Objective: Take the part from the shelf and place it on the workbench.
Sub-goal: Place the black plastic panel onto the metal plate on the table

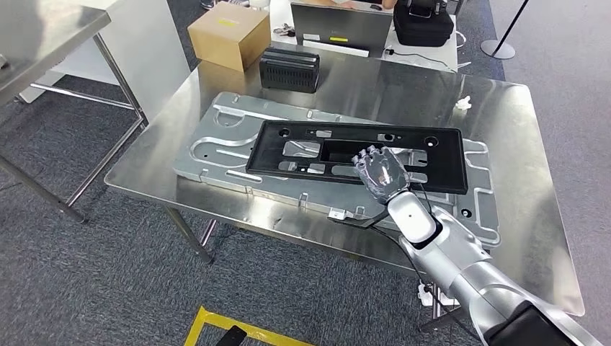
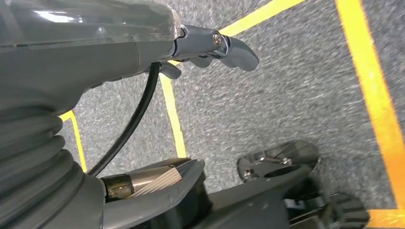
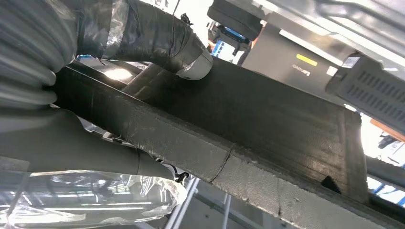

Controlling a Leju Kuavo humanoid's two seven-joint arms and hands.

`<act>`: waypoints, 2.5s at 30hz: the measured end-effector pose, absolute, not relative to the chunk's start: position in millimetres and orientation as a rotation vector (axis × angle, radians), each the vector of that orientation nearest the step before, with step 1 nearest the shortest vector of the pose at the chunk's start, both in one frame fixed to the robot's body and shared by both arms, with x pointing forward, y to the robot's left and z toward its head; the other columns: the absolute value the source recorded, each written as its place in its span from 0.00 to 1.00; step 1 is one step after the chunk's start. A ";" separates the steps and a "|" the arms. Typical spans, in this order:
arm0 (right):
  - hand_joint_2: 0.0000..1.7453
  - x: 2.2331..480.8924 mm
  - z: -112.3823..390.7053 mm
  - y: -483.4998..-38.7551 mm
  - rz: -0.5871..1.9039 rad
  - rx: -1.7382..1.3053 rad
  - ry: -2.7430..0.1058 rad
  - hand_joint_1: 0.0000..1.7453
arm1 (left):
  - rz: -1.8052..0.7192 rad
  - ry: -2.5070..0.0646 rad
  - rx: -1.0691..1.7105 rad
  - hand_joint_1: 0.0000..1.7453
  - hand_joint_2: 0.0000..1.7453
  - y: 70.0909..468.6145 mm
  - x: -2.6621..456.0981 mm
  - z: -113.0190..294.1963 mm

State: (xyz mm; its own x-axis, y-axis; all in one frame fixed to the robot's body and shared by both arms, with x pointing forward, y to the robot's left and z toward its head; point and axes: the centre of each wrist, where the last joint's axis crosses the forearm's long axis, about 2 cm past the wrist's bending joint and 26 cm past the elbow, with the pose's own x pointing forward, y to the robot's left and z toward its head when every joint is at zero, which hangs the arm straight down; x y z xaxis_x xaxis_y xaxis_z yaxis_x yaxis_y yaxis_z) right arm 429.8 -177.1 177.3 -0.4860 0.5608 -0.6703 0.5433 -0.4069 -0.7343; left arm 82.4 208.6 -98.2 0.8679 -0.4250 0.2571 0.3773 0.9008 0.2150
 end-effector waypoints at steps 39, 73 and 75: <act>0.75 433.4 182.4 -176.9 2.034 -1.625 -1.705 0.74 | -0.450 -0.318 0.175 0.00 1.00 206.8 82.4 -97.7; 0.00 451.5 212.6 -195.8 1.969 -1.698 -1.685 0.00 | -0.497 -0.357 0.171 0.00 0.00 207.8 84.1 -97.6; 0.00 450.5 210.9 -195.5 1.977 -1.687 -1.684 0.00 | -0.497 -0.358 0.169 0.00 0.00 207.7 85.0 -97.4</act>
